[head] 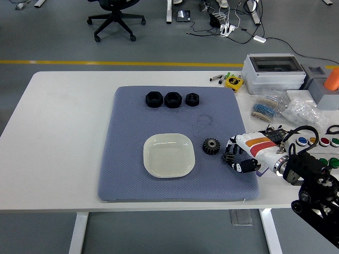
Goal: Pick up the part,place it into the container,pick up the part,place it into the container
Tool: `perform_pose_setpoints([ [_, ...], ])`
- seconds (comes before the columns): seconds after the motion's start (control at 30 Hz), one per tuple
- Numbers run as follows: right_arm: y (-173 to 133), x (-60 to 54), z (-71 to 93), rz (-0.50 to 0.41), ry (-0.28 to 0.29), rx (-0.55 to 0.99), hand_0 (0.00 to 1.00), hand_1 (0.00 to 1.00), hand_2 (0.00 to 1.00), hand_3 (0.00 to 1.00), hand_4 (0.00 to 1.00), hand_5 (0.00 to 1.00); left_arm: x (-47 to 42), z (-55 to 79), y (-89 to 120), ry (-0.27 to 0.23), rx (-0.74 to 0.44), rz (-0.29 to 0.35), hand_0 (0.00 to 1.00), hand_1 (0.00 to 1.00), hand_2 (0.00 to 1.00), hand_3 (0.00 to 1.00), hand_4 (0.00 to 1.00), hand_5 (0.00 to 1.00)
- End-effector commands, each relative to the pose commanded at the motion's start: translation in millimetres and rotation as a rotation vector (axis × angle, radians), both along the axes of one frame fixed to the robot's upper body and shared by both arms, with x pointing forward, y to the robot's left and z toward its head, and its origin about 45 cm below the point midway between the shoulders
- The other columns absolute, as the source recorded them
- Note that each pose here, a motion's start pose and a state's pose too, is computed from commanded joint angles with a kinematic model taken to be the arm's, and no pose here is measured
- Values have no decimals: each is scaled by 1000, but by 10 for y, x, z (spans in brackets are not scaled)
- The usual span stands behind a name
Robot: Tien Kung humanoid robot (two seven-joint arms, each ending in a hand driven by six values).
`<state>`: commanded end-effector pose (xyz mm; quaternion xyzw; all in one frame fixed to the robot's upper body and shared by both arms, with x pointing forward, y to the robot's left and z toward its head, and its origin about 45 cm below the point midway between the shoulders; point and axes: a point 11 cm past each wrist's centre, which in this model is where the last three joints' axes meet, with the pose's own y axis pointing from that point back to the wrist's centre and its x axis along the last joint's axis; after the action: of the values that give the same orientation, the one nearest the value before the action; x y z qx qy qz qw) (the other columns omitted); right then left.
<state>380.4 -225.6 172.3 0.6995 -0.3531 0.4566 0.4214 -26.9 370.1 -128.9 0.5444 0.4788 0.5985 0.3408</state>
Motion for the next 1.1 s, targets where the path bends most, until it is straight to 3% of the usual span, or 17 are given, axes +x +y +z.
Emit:
perform_pose_setpoints([
  [0.47, 422, -51, 307, 86, -73, 102, 404, 434, 467, 499, 709, 271, -13, 0, 0, 2, 0, -3, 422, 549, 582, 473, 998, 745],
  [0.6, 755, -90, 460, 161, -104, 155, 400, 433, 469, 502, 708, 277, -26, 0, -1, 4, 0, -5, 422, 547, 581, 473, 998, 745],
  [0.7, 987, -84, 482, 212, -82, 181, 400, 433, 469, 502, 708, 277, -42, 0, -1, 7, -1, -6, 422, 547, 581, 473, 998, 745],
  [0.73, 1051, -81, 483, 228, -73, 185, 499, 511, 534, 525, 815, 333, -46, 0, -1, 8, -1, -7, 416, 547, 578, 473, 998, 748],
  [0.9, 1391, -69, 471, 326, -29, 176, 499, 511, 534, 525, 815, 333, -60, 1, 1, 13, 0, -11, 416, 547, 578, 473, 998, 748],
  [0.93, 1443, -70, 451, 343, -15, 159, 614, 654, 714, 714, 993, 433, -62, 1, 1, 13, 0, -12, 411, 546, 577, 473, 998, 750],
  [1.1, 1533, -13, 459, 370, -20, 128, 614, 654, 714, 714, 993, 433, -57, 1, 1, 12, 1, -15, 411, 546, 577, 473, 998, 750],
])
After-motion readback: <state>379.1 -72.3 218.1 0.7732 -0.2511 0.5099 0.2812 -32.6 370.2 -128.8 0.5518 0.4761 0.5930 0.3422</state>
